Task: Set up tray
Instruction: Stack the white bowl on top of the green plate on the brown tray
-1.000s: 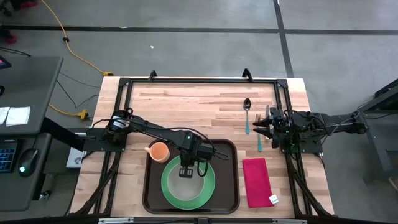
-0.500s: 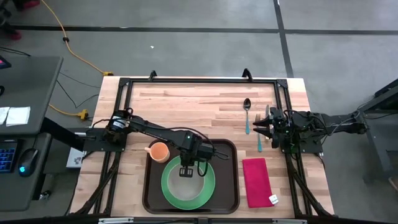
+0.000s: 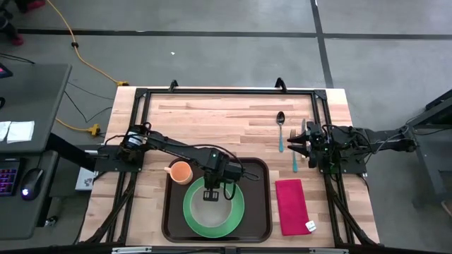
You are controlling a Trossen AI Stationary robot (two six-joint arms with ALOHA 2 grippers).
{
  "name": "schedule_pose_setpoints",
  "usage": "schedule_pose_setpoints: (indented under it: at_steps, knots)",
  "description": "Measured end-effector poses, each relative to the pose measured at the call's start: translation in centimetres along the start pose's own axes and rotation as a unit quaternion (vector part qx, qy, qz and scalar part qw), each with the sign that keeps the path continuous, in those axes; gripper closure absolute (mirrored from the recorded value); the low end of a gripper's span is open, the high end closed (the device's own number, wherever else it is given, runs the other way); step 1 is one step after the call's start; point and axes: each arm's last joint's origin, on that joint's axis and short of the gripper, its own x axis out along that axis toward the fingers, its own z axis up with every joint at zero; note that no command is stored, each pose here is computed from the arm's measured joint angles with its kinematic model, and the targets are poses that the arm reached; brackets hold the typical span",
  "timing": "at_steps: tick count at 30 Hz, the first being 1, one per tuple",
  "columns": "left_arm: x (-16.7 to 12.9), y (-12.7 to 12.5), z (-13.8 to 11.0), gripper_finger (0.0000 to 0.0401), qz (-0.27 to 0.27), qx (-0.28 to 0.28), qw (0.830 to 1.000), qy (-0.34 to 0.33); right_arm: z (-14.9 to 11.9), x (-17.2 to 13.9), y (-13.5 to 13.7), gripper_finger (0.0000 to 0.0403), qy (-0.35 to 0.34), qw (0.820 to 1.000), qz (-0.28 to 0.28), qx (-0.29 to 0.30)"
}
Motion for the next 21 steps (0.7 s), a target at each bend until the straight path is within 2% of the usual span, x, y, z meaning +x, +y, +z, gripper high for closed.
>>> schedule_pose_setpoints:
  at_steps: [4,9,16,21]
  knots:
    - [-0.5,-0.1,0.1,0.0327,0.001,0.000,1.000,-0.001,0.0,0.0,0.0,0.0274,0.000,1.000,0.000,0.000]
    - [-1.6,-0.1,0.1,0.0327,0.031,0.000,1.000,-0.003,0.0,0.0,0.0,0.0274,0.000,1.000,0.000,0.000]
    - [-3.3,-0.3,0.1,0.0327,0.035,-0.001,0.999,-0.002,0.0,0.0,0.0,0.0274,0.000,1.000,0.000,-0.001]
    - [-5.4,-0.6,0.1,0.0327,0.042,-0.001,0.999,-0.004,0.0,0.0,0.0,0.0274,0.000,1.000,0.000,-0.001]
